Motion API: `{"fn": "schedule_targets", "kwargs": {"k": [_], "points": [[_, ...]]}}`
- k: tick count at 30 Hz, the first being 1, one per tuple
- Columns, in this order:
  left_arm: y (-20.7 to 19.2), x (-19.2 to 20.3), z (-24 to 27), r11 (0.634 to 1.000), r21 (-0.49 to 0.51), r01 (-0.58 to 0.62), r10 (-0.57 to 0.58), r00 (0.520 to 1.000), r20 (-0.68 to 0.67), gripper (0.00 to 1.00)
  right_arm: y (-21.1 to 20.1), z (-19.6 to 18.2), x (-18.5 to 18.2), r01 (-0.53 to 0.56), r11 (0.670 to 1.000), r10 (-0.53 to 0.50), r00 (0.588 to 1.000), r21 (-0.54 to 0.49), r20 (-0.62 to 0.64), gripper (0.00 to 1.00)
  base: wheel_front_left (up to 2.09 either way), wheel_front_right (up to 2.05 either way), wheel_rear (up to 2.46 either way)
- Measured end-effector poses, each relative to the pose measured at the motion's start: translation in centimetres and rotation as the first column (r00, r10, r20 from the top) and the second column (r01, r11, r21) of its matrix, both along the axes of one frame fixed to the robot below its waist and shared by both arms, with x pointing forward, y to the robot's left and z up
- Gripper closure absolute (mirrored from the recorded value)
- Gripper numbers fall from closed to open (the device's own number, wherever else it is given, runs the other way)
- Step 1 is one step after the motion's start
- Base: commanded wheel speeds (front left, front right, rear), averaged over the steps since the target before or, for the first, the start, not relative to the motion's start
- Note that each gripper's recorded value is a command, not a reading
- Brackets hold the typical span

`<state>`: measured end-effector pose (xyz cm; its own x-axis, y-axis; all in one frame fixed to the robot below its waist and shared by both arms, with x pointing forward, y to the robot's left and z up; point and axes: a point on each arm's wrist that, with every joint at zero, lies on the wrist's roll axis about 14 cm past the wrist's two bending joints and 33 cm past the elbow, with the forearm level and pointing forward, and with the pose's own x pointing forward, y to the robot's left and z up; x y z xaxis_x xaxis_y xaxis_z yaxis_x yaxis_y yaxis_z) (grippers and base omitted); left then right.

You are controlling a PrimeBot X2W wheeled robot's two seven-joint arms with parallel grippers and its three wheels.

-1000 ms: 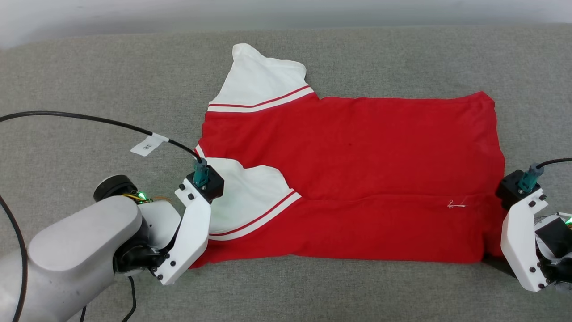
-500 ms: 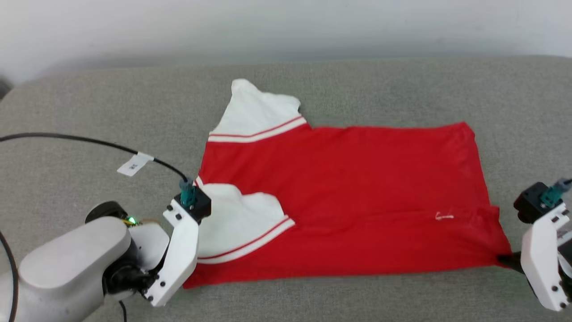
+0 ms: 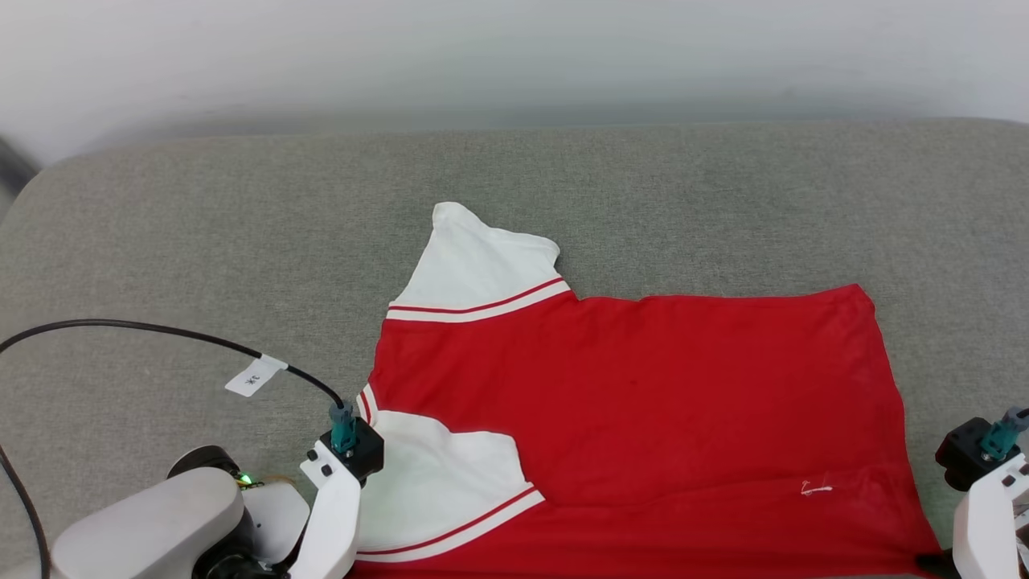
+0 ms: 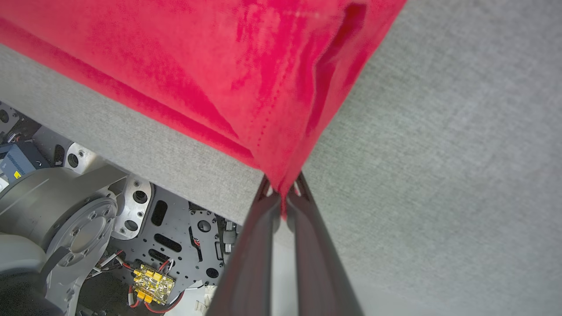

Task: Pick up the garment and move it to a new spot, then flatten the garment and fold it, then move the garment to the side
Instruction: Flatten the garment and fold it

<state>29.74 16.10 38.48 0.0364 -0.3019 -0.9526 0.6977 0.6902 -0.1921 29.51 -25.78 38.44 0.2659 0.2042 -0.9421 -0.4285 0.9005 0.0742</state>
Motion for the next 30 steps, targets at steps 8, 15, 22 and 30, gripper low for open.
{"fn": "schedule_targets", "kwargs": {"k": [8, 15, 22, 30], "points": [[-0.2, 1.5, 1.1, 0.998, -0.044, -0.044, 0.048, 0.993, 0.105, 0.0, 0.0, 1.5, 2.5, 0.029, 0.999, -0.032, 0.988, 0.022, 0.151, 0.0, 0.0, 0.0, 0.0], [-0.2, 7.8, 7.4, 0.986, -0.148, -0.079, 0.133, 0.902, 0.41, 0.0, 0.4, 8.9, 8.5, 0.031, 0.993, -0.092, 0.826, 0.118, 0.557, 0.0, 0.0, 0.0, 0.0], [-1.0, 14.9, 12.7, 0.976, -0.21, -0.05, 0.182, 0.713, 0.677, 0.0, 0.9, 17.2, 12.3, 0.011, 0.973, -0.209, 0.464, 0.23, 0.861, 0.0, 0.0, 0.0, 0.0], [-2.7, 21.3, 15.0, 0.968, -0.248, -0.042, 0.218, 0.632, 0.744, 0.0, 1.8, 19.6, 11.2, 0.021, 0.93, -0.363, 0.197, 0.366, 0.911, 0.0, 0.0, 0.0, 0.0]]}}
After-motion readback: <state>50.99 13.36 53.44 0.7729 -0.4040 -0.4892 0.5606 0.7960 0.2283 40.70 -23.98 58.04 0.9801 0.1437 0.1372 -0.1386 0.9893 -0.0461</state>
